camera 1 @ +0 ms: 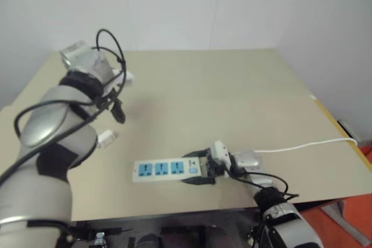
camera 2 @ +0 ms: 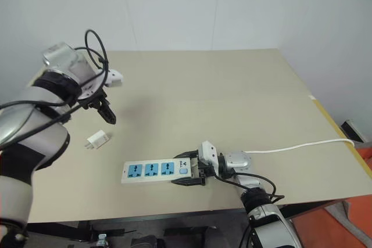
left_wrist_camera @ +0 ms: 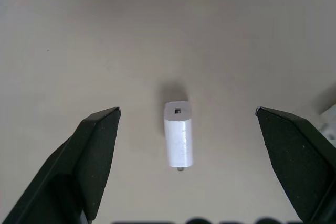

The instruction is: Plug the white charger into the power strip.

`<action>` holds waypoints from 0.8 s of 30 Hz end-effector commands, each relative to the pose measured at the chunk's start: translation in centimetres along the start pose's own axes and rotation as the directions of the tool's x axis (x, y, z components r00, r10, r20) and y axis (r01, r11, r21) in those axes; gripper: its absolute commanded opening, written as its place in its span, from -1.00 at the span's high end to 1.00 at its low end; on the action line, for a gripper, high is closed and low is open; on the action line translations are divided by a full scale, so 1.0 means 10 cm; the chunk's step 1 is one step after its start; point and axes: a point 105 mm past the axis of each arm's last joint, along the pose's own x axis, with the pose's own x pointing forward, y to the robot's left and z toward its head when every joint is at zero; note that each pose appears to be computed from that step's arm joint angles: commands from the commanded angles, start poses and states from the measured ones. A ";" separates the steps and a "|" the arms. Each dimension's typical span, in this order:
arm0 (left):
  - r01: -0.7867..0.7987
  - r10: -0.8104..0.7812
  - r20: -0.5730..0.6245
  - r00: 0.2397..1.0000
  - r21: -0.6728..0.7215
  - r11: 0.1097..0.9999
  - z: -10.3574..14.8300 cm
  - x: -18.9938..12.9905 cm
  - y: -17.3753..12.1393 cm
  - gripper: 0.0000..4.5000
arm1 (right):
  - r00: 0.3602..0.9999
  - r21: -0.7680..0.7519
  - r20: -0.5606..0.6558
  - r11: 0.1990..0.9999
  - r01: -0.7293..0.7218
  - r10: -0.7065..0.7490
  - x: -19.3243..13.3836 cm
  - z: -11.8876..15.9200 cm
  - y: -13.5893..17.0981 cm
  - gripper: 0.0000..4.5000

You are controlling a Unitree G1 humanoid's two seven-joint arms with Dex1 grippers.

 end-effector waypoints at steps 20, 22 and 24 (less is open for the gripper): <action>0.009 -0.005 -0.095 0.995 0.033 0.999 -0.18 0.16 0.05 -1.00 | 0.999 -0.031 0.000 0.999 0.042 -0.042 0.04 0.04 -0.16 -0.52; 0.013 -0.011 -0.107 0.994 0.027 1.000 -0.22 0.18 0.05 -1.00 | 0.999 -0.028 0.001 0.999 0.038 -0.038 0.04 0.03 -0.17 -0.52; 0.021 -0.018 -0.118 0.993 0.022 1.000 -0.25 0.20 0.05 -1.00 | 0.999 -0.028 0.003 0.999 0.035 -0.035 0.06 0.04 -0.17 -0.52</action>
